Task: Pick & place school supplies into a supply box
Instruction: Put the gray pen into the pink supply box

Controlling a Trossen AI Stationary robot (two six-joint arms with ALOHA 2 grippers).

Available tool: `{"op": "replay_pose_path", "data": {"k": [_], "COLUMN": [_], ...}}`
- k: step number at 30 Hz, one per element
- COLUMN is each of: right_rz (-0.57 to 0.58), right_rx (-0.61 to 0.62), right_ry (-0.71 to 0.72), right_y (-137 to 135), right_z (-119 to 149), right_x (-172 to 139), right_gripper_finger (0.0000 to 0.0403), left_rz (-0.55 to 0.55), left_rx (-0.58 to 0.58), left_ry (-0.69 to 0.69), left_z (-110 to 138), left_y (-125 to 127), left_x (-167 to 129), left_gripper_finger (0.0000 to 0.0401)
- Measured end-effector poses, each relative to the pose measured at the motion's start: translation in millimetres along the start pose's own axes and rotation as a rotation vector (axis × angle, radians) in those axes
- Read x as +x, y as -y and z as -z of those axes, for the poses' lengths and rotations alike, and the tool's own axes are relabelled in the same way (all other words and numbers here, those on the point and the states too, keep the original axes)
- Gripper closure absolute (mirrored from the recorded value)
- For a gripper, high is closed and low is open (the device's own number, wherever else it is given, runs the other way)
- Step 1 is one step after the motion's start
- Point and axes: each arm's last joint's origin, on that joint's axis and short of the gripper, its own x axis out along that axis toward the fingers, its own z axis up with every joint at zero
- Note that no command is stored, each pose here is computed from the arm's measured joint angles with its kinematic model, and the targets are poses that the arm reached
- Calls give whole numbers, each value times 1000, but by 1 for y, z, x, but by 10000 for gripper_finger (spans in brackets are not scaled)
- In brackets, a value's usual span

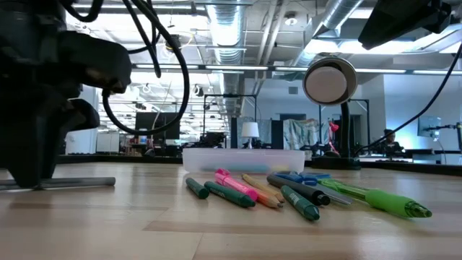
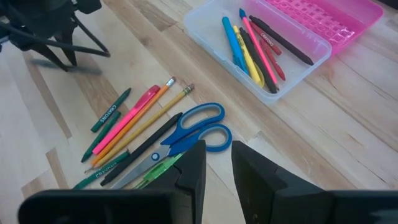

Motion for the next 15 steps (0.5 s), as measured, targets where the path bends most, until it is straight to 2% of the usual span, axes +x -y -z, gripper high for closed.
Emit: {"op": "replay_pose_path", "data": {"k": [5, 11, 15], "right_rz": [7, 18, 26], "right_rx": [7, 18, 25], "right_ry": [0, 1, 2], "right_y": [1, 2, 3], "right_z": [-2, -5, -7], "right_x": [2, 5, 7], "right_gripper_finger": [333, 333, 333], "left_rz": [-30, -30, -22], "left_rx": [59, 35, 19], "left_ry": [-5, -8, -29], "left_z": [2, 2, 2], "left_y": [-1, -1, -1], "left_x": [-1, -2, -2], "left_gripper_finger": [329, 326, 306]}}
